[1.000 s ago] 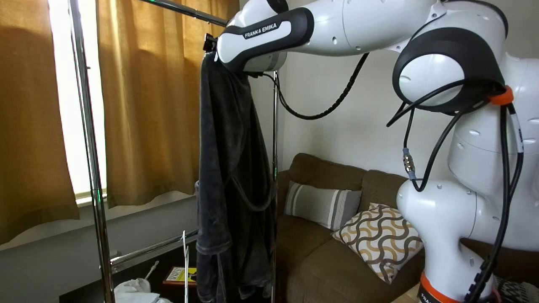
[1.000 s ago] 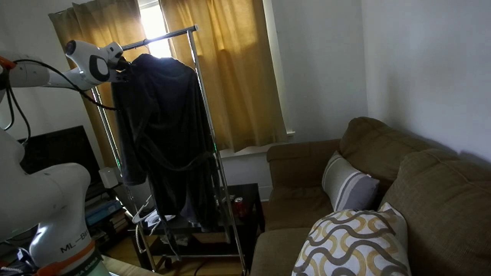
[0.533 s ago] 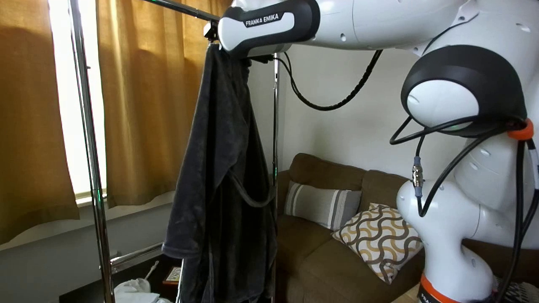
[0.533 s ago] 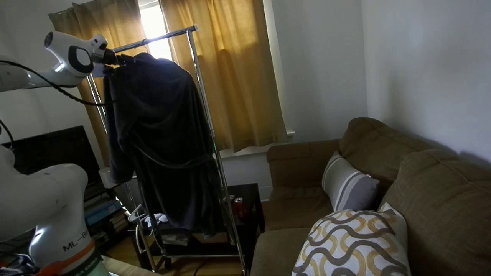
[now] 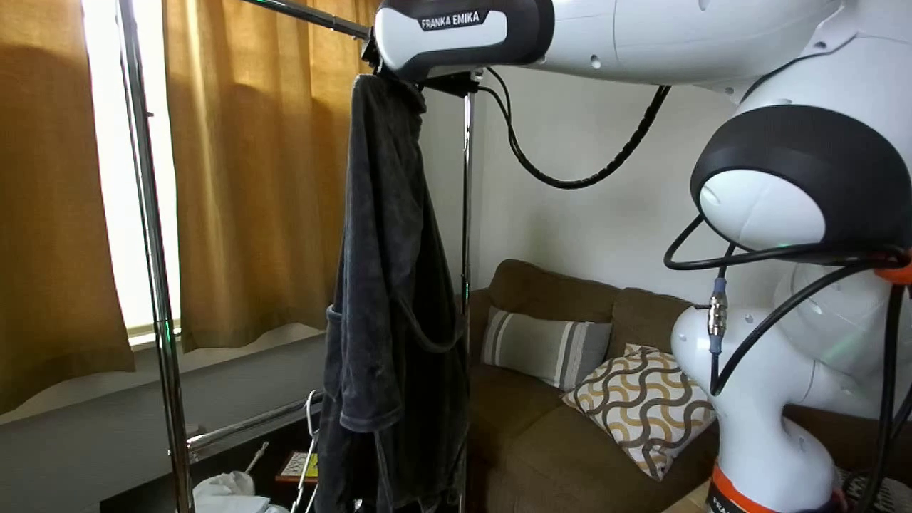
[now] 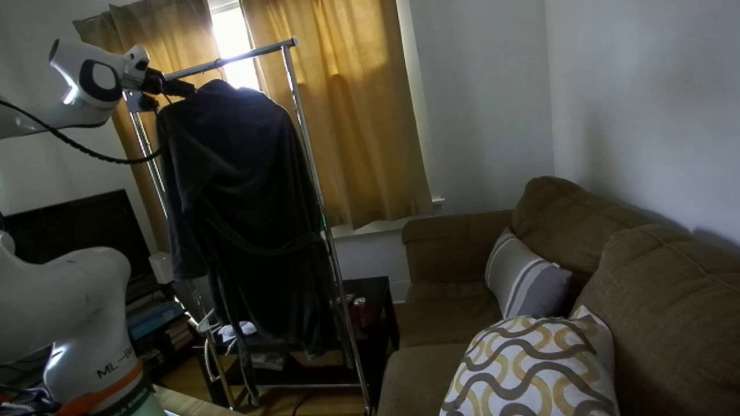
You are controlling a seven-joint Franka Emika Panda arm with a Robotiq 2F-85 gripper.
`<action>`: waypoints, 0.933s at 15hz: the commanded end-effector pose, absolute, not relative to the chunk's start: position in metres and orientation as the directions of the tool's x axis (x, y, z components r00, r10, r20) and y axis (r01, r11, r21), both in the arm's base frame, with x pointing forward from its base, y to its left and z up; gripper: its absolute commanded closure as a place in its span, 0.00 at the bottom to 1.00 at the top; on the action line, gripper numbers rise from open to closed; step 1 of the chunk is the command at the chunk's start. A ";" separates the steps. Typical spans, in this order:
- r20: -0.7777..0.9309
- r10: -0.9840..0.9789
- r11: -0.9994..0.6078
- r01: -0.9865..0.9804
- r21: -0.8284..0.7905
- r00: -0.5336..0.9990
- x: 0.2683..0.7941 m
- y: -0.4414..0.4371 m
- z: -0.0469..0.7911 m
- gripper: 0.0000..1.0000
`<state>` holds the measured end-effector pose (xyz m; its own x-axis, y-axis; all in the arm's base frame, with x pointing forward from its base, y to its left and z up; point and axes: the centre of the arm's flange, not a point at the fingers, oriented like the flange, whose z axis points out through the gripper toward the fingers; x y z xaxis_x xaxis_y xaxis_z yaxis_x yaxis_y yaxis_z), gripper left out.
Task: Hang the robe on the top rod
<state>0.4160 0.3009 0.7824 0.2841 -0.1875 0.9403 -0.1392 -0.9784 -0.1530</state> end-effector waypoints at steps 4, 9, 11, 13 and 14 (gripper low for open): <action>0.938 -0.200 -0.979 -0.104 -0.177 0.284 0.369 0.281 0.801 0.00; 0.931 -0.169 -0.985 -0.038 -0.166 0.324 0.355 0.251 0.810 0.00; 0.927 -0.147 -0.988 -0.008 -0.154 0.345 0.351 0.241 0.811 0.00; 0.925 -0.104 -0.992 0.033 -0.124 0.366 0.349 0.230 0.812 0.00; 0.920 -0.091 -0.991 0.055 -0.120 0.380 0.348 0.227 0.814 0.00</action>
<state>0.3597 0.2465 0.8168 0.3201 -0.1369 0.9374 -0.0131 -0.9901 -0.1401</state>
